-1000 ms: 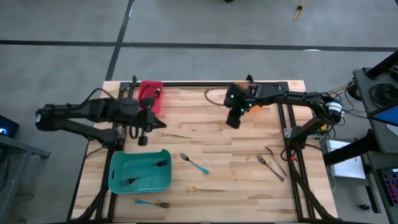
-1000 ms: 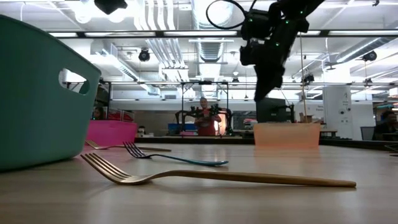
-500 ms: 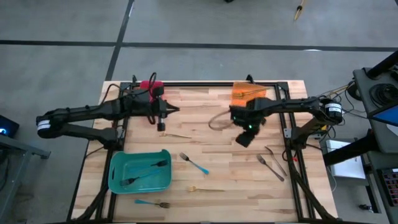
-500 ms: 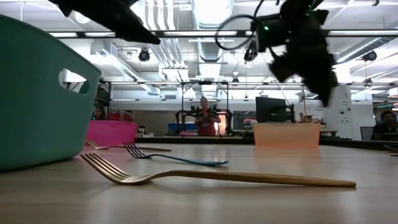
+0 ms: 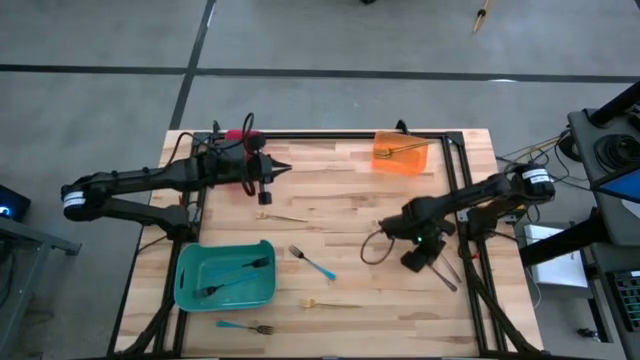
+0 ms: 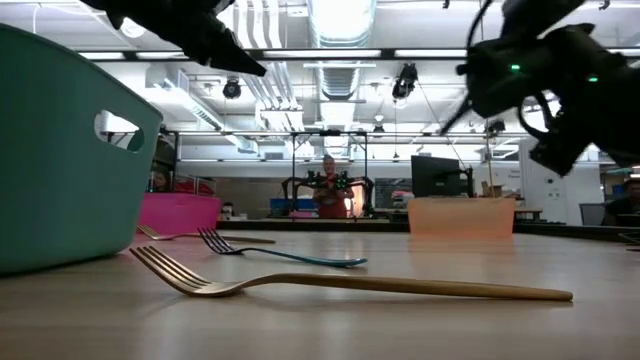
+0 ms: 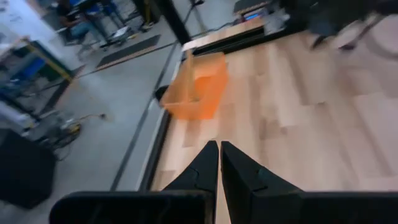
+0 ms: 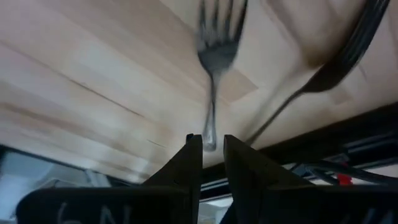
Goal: Sort silverware by color (type)
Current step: Put the black fork into the red bin
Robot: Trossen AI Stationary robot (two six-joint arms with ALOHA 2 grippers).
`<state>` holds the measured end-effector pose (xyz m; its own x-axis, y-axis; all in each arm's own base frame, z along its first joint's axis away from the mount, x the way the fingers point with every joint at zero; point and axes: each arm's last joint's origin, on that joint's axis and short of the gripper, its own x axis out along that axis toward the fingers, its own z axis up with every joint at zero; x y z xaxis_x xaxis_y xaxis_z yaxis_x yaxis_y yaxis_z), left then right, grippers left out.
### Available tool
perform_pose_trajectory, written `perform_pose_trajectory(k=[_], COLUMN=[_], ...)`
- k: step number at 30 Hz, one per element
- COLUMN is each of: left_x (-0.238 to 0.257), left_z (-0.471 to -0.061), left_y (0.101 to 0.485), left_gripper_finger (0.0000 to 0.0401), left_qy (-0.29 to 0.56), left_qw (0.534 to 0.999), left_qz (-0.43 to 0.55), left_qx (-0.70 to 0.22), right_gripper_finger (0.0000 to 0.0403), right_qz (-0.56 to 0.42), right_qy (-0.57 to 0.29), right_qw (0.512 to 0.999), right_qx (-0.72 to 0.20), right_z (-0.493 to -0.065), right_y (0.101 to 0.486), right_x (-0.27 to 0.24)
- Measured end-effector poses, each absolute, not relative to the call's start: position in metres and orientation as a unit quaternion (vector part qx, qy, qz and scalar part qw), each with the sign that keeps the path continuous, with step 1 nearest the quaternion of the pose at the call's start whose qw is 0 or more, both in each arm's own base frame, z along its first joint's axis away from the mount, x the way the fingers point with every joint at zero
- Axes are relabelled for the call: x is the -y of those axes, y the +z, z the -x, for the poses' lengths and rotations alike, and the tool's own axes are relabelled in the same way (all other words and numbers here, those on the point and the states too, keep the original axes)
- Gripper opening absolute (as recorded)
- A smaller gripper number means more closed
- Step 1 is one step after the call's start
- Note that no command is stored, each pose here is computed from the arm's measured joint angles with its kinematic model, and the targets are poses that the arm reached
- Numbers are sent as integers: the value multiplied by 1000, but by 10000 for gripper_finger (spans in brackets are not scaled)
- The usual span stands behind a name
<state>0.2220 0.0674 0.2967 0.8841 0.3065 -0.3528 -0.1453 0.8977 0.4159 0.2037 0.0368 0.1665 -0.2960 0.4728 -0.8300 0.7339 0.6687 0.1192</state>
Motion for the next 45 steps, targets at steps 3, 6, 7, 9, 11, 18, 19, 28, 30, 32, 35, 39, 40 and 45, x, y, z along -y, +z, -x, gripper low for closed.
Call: perform_pose_trajectory(k=[3,6,7,9,11,18,19,28,30,32,35,39,40,45], left_x=[-69,-70,-70,-70,-70,-70,-70,-70,-70,-70,-70,-70,-70,-70], left_z=[-221,-221,-221,-221,-221,-221,-221,-221,-221,-221,-221,-221,-221,-221], left_y=[297,297,297,297,297,297,297,297,297,297,297,297,297,297], left_gripper_finger=[0,0,0,0,0,0,0,0,0,0,0,0,0,0], left_qy=[144,154,153,154,155,156,157,160,161,161,161,161,161,161], left_qw=[942,939,939,939,940,941,941,945,945,945,945,945,945,945], left_qz=[-210,-215,-215,-214,-209,-204,-203,-186,-185,-183,-183,-183,-183,-183], left_qx=[-218,-221,-221,-221,-220,-220,-219,-217,-217,-217,-216,-216,-216,-216], right_gripper_finger=[63,85,94,114,134,174,175,176,176,176,174,154,145,93], right_qz=[-371,-370,-365,-353,-344,-333,-335,-362,-358,-354,-347,-339,-337,-323], right_qy=[-142,-144,-151,-168,-174,-196,-198,-197,-202,-201,-195,-195,-195,-189], right_qw=[460,469,474,480,488,534,536,560,565,569,580,587,589,599], right_qx=[-794,-789,-787,-785,-783,-752,-749,-718,-715,-714,-711,-708,-708,-708], right_z=[-201,-200,-200,-199,-199,-204,-204,-204,-205,-205,-207,-207,-207,-207], right_y=[161,156,155,153,152,146,145,132,131,131,132,132,132,132], right_x=[-46,-52,-53,-55,-56,-57,-57,-59,-58,-58,-58,-58,-58,-57])
